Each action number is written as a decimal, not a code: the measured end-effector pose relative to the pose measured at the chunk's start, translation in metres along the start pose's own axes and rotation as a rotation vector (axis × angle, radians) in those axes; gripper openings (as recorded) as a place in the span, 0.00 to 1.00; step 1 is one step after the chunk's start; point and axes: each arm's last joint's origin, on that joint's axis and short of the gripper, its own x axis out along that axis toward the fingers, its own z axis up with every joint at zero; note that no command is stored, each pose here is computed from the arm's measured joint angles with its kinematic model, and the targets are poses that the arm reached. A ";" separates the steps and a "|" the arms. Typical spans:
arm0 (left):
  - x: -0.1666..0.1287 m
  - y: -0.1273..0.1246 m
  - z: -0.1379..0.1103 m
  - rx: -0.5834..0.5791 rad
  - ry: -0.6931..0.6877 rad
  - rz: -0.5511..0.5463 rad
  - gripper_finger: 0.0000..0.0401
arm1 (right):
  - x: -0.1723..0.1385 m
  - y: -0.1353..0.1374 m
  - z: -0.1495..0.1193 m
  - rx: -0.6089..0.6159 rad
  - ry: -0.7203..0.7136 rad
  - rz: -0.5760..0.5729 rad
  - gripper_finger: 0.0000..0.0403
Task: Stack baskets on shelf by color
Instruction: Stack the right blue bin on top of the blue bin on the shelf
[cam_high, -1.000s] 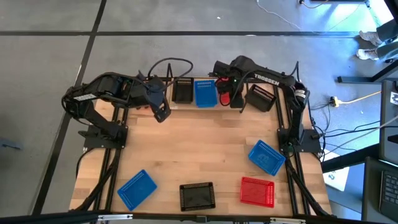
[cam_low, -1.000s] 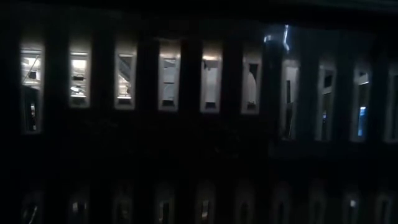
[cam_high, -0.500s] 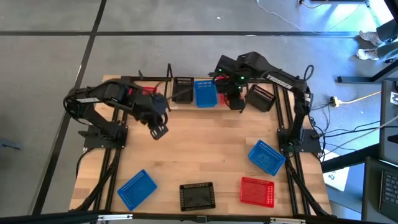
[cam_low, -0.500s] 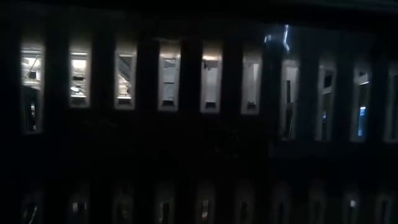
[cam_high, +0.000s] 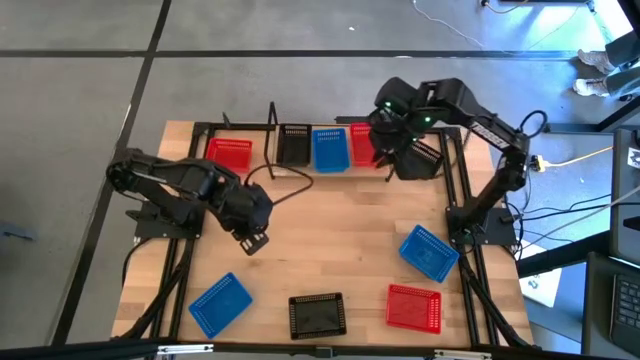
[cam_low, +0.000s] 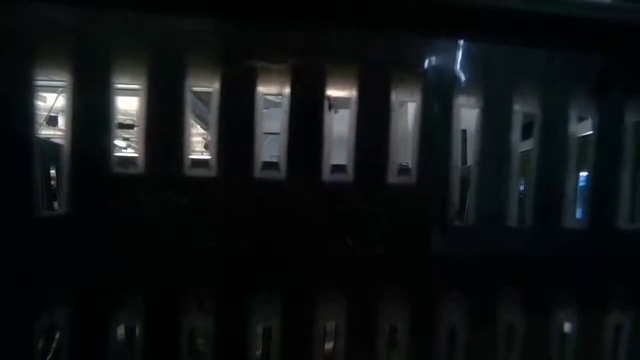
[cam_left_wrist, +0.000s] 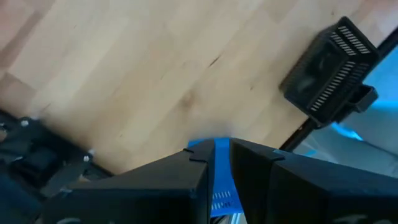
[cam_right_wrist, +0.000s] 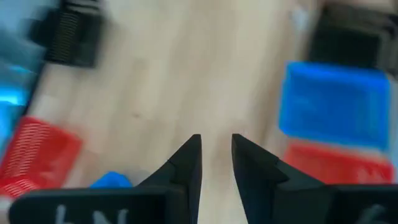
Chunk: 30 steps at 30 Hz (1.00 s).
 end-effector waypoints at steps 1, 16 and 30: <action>0.002 -0.001 -0.002 0.008 0.002 -0.002 0.10 | -0.002 0.003 0.001 -0.031 -0.036 0.048 0.21; 0.017 -0.017 -0.016 0.087 -0.057 -0.034 0.10 | -0.032 0.053 -0.030 -0.127 -0.166 0.193 0.21; 0.017 -0.013 -0.007 0.077 -0.086 -0.018 0.10 | 0.012 0.043 -0.107 0.685 0.111 -0.226 0.21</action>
